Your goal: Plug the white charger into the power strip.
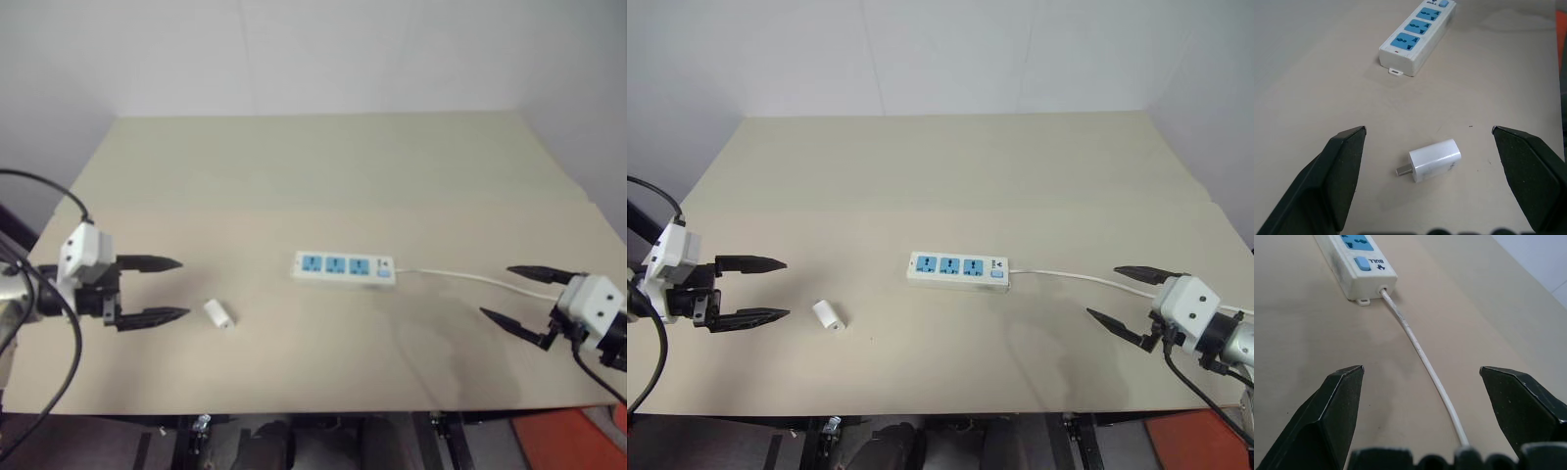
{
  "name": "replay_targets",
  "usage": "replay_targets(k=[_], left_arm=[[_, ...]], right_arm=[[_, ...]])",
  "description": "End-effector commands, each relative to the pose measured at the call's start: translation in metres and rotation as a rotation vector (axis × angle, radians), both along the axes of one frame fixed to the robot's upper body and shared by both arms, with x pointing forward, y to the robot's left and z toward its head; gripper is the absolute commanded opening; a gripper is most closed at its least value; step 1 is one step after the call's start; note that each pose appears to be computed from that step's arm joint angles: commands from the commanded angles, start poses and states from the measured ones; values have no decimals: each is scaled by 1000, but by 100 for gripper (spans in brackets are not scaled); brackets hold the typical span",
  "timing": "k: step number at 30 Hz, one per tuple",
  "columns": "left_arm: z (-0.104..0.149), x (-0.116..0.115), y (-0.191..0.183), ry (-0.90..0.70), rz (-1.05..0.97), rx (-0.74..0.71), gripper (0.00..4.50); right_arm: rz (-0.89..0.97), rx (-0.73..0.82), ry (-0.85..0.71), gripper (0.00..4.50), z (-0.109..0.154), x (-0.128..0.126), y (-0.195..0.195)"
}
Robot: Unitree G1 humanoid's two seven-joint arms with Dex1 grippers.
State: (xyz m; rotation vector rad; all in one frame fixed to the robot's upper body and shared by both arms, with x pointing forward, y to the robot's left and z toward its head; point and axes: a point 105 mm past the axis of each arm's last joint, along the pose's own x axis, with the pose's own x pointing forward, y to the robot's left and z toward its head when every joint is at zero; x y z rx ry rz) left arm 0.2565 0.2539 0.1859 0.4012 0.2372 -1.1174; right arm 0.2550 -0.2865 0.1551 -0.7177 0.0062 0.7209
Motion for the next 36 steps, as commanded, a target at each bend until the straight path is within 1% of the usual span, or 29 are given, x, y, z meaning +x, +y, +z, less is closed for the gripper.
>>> replay_targets(k=[1,13,18,23,25,27,31,36], left_arm=[[12,-1,0,-55,-8,17,450],[11,-2,-2,-53,-8,11,450],[12,-2,-3,-53,-10,11,450],[18,2,-11,-72,-55,17,450],[20,5,-14,-80,-71,8,450],[19,4,-16,-74,-85,2,450],[12,0,-22,-57,-100,2,450],[12,-3,-32,-64,-120,-19,450]], right_arm=[[27,-16,-41,448,10,0,3],[36,-16,-36,448,11,0,3],[50,-5,-22,448,11,5,5],[123,15,95,448,6,32,9],[167,0,137,448,0,47,13],[201,11,166,448,-3,63,20],[265,26,222,448,-13,85,36],[338,48,290,448,-24,101,58]])
